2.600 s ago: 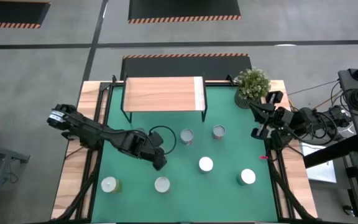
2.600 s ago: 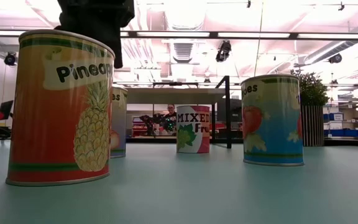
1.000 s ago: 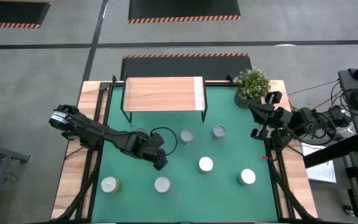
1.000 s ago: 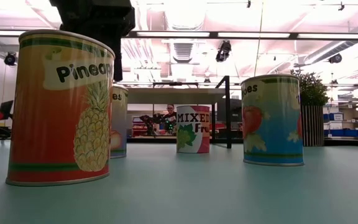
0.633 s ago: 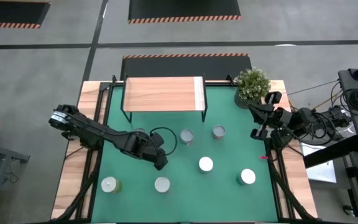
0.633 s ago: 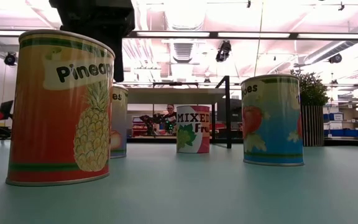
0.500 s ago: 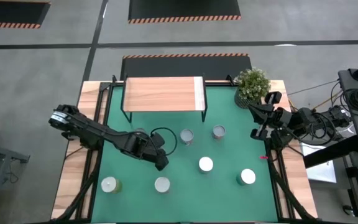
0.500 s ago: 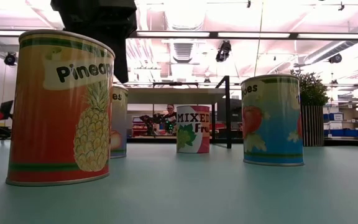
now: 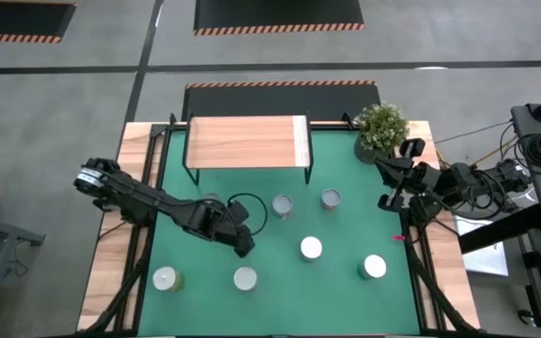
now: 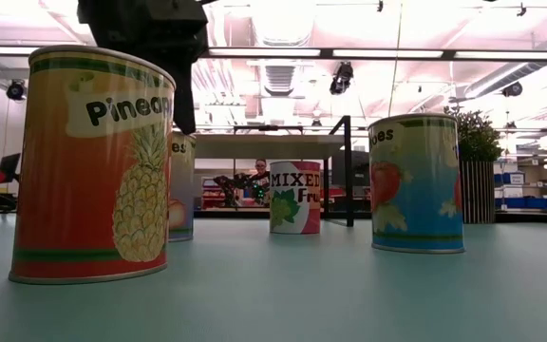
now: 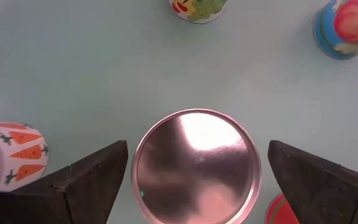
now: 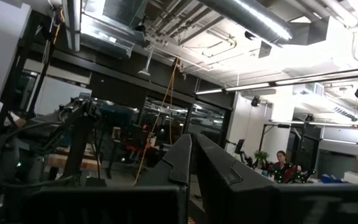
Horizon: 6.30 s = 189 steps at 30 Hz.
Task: Pick and place cans onto a shelf
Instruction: Put the canned peaches on the shelf
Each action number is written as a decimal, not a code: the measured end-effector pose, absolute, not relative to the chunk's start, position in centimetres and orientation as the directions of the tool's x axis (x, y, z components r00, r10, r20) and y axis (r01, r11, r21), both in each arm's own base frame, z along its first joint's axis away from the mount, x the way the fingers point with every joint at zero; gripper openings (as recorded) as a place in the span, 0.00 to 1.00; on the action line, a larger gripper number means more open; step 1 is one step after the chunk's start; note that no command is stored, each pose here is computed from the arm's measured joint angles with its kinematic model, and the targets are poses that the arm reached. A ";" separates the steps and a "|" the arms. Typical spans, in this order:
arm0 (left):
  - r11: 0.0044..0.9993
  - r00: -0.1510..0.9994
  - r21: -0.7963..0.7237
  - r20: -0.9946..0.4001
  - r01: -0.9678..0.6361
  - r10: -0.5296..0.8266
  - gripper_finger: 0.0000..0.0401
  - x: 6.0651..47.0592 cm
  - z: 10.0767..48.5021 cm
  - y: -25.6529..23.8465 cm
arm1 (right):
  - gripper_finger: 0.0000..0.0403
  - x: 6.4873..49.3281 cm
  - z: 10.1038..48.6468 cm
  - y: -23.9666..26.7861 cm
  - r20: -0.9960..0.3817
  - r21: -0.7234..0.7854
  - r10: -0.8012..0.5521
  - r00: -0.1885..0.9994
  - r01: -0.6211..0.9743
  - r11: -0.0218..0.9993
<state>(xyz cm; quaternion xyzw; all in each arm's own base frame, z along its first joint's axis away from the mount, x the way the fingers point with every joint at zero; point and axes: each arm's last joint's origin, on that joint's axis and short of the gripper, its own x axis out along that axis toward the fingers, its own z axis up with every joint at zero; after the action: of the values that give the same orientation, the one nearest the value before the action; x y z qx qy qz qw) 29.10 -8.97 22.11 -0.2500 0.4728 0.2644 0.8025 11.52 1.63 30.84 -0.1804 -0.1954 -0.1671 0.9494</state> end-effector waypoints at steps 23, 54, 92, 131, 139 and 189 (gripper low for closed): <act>0.732 0.429 -0.174 -0.886 -0.659 0.175 0.76 28.8 21.1 -9.4 | 0.03 11.6 30.8 1.6 0.426 -0.279 -0.247 0.870 0.386 0.879; 0.733 0.362 0.155 -0.791 -0.663 0.494 0.79 28.4 40.3 5.9 | 0.03 11.6 30.8 1.6 0.424 -0.279 -0.250 0.870 0.388 0.878; 0.616 0.331 -0.043 -0.871 -0.787 0.362 0.85 23.5 36.1 17.7 | 0.03 10.7 30.9 1.2 0.421 -0.210 -0.321 0.848 0.436 0.875; 0.683 0.418 -0.047 -0.821 -0.729 0.389 0.96 22.0 42.6 15.8 | 0.03 10.7 30.9 1.2 0.419 -0.222 -0.321 0.850 0.438 0.871; 0.754 0.434 -0.024 -0.829 -0.657 0.353 0.66 22.9 40.2 16.1 | 0.03 10.7 30.9 1.2 0.419 -0.211 -0.321 0.850 0.434 0.876; 0.670 0.245 0.176 -0.840 -0.721 0.484 0.00 23.0 36.1 17.1 | 0.03 10.8 30.9 1.2 0.418 -0.213 -0.321 0.850 0.435 0.875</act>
<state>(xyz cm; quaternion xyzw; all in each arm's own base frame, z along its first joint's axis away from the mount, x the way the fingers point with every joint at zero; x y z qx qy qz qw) 23.00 17.06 36.09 -0.1243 0.4777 0.3867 0.7790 10.75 1.23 30.88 -0.1515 -0.1884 -0.1988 0.9497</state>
